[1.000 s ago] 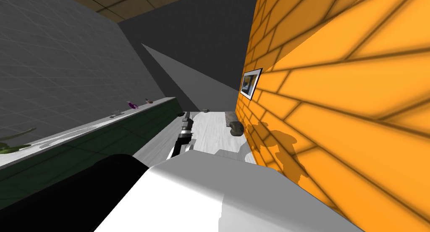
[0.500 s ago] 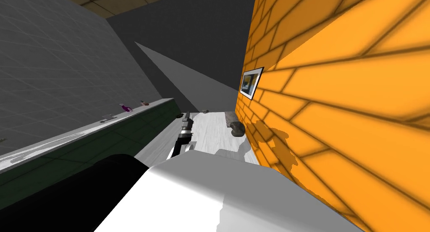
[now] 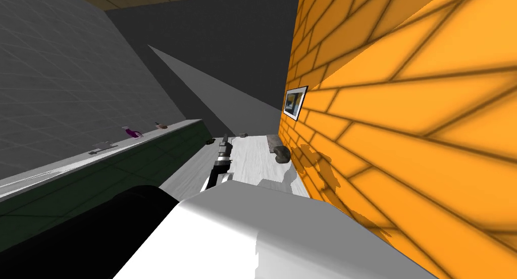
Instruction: Pull the door open
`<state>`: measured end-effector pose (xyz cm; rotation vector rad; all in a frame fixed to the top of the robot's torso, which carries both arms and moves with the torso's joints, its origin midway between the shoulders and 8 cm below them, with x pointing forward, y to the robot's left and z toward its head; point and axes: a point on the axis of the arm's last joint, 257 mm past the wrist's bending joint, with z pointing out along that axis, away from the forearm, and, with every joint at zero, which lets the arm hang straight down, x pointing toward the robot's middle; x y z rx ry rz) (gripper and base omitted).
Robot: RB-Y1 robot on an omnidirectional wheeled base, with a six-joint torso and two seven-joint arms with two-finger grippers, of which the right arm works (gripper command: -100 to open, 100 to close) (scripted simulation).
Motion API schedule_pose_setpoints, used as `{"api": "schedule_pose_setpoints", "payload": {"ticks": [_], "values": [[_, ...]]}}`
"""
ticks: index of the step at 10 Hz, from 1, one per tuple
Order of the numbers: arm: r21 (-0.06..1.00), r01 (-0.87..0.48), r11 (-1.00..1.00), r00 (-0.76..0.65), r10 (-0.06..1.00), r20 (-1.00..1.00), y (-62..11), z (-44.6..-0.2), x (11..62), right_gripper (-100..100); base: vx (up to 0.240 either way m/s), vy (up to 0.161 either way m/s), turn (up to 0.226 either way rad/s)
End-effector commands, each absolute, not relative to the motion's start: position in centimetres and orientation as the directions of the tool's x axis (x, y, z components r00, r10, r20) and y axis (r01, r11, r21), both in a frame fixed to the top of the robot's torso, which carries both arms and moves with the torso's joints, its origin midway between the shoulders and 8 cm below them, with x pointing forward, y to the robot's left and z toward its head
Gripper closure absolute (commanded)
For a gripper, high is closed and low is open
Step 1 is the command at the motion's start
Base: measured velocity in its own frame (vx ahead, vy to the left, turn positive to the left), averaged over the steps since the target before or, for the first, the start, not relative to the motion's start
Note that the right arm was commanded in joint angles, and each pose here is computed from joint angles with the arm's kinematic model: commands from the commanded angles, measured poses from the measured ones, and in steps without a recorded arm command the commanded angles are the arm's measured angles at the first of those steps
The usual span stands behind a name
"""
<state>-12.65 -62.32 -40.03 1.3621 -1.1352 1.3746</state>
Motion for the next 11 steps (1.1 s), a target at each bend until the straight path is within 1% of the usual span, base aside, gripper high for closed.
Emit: {"api": "schedule_pose_setpoints", "payload": {"ticks": [1, 2, 3, 4, 5, 6, 7, 8, 9, 10, 11], "values": [[-0.042, -0.973, -0.228, -0.037, -0.027, 0.999, -62.1, -40.1, -11.8, -100, 0.067, -0.111, -0.043], [-0.042, -0.973, -0.228, -0.037, -0.027, 0.999, -62.1, -40.1, -11.8, -100, 0.027, -0.049, 0.047], [-0.065, -0.957, -0.282, -0.055, -0.043, 0.998, -62.1, -40.6, -9.4, -100, 0.041, -0.075, -0.226], [-0.065, -0.957, -0.282, -0.055, -0.043, 0.998, -62.1, -40.6, -9.4, -100, 0.053, -0.069, -0.147], [-0.065, -0.957, -0.282, -0.055, -0.043, 0.998, -62.1, -40.6, -9.4, -100, 0.025, -0.029, 0.012], [-0.085, -0.935, -0.343, -0.069, -0.059, 0.996, -62.0, -41.0, -6.8, -100, 0.028, -0.072, -0.286], [-0.085, -0.935, -0.343, -0.069, -0.059, 0.996, -62.0, -41.0, -6.8, -100, 0.035, -0.065, -0.162], [-0.096, -0.918, -0.385, -0.075, -0.069, 0.995, -61.8, -41.2, -5.1, -100, 0.050, -0.073, -0.182], [-0.096, -0.918, -0.385, -0.075, -0.069, 0.995, -61.8, -41.2, -5.1, -100, 0.043, -0.058, -0.120], [-0.096, -0.918, -0.385, -0.075, -0.069, 0.995, -61.8, -41.2, -5.1, -100, 0.014, -0.021, 0.005], [-0.102, -0.899, -0.425, -0.077, -0.076, 0.994, -61.7, -41.3, -3.4, -100, 0.034, -0.040, -0.245]]}}
